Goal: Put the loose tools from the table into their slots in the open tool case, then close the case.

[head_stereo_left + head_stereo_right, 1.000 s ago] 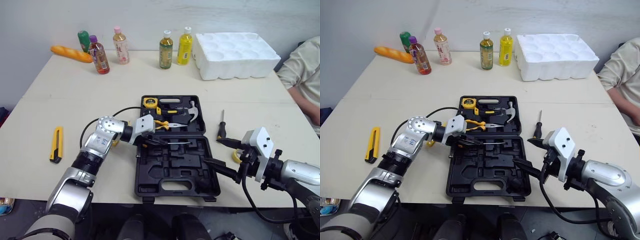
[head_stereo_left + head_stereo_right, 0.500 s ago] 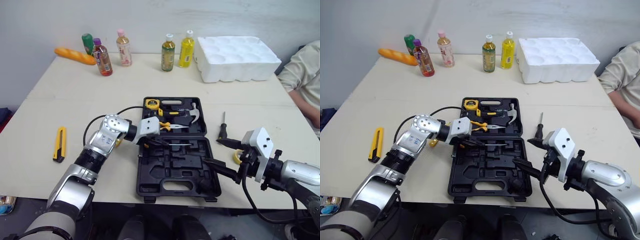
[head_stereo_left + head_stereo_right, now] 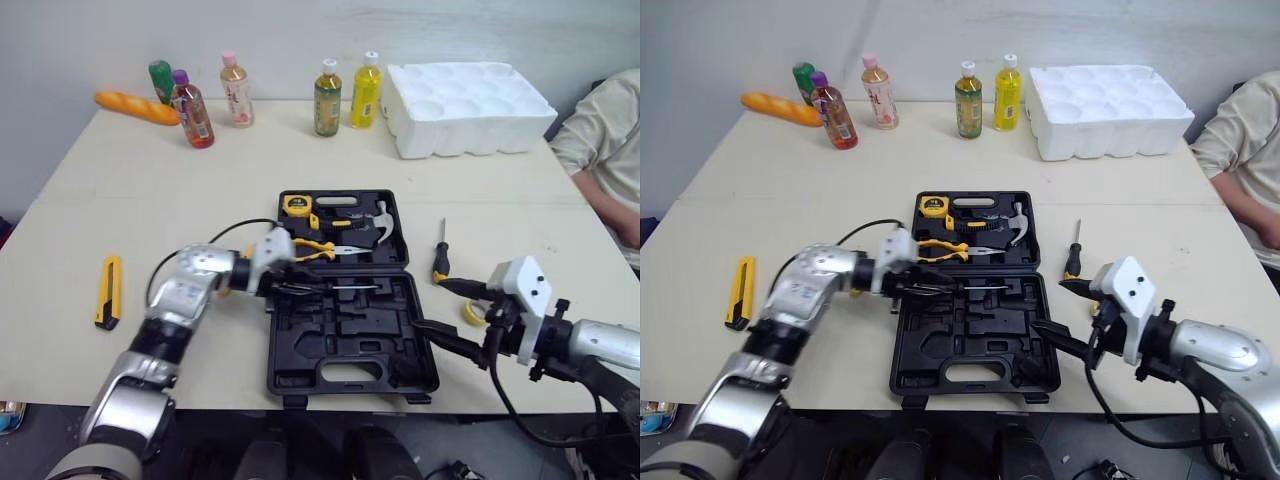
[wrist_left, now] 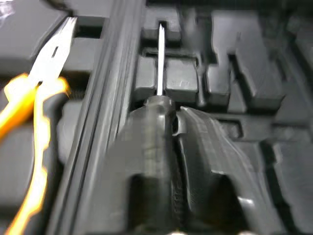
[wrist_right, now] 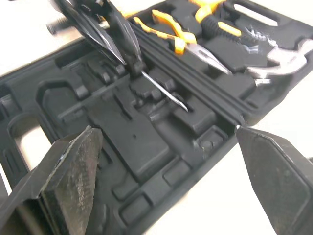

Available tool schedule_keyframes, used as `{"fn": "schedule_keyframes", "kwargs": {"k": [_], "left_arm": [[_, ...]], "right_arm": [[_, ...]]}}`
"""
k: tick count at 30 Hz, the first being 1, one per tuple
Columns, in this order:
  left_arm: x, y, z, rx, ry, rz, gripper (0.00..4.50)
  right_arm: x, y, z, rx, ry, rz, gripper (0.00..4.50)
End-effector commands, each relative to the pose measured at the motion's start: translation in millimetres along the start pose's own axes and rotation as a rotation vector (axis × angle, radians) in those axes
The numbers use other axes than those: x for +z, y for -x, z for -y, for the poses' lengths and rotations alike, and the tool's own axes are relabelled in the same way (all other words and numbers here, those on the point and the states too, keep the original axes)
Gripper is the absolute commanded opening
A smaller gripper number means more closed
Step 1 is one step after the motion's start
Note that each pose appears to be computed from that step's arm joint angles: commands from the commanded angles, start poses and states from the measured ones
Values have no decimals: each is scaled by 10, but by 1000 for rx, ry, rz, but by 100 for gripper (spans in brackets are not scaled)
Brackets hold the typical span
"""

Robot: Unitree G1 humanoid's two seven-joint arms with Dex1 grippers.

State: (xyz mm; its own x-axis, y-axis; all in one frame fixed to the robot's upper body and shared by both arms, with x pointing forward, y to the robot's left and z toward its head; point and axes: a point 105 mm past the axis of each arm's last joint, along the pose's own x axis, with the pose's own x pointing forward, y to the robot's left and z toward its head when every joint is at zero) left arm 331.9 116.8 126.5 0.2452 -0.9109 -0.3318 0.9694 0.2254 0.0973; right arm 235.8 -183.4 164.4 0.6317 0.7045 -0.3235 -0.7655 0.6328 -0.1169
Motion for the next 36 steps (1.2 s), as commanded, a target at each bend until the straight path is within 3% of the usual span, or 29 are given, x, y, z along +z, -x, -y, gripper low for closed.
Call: {"fn": "schedule_keyframes", "kwargs": {"k": [1, 2, 3, 6, 13, 18, 25, 30, 36], "left_arm": [[217, 504, 56, 103, 54, 152, 283], [224, 655, 94, 133, 91, 197, 314], [71, 947, 114, 235, 149, 190, 362], [-231, 1561, 243, 468, 268, 136, 447], [-778, 2612, 618, 962, 429, 62, 447], [-955, 2977, 921, 1131, 460, -11, 447], [-1121, 3190, 946, 1247, 396, -188, 447], [-1000, 3047, 884, 1172, 394, -136, 447], [-619, 2627, 631, 947, 320, -60, 447]], "right_arm": [[85, 269, 186, -39, 35, -4, 450], [64, 345, 257, -57, 25, -17, 450], [-23, 480, 428, -114, 6, -51, 450], [-197, 845, 793, -245, -24, -126, 450], [-442, 1245, 1219, -396, -55, -184, 450], [-521, 1377, 1397, -430, -44, -208, 450], [-542, 1369, 1531, -423, -17, -206, 450], [-560, 1301, 1513, -395, -12, -159, 450], [-385, 971, 1312, -363, 15, -80, 450]]}}
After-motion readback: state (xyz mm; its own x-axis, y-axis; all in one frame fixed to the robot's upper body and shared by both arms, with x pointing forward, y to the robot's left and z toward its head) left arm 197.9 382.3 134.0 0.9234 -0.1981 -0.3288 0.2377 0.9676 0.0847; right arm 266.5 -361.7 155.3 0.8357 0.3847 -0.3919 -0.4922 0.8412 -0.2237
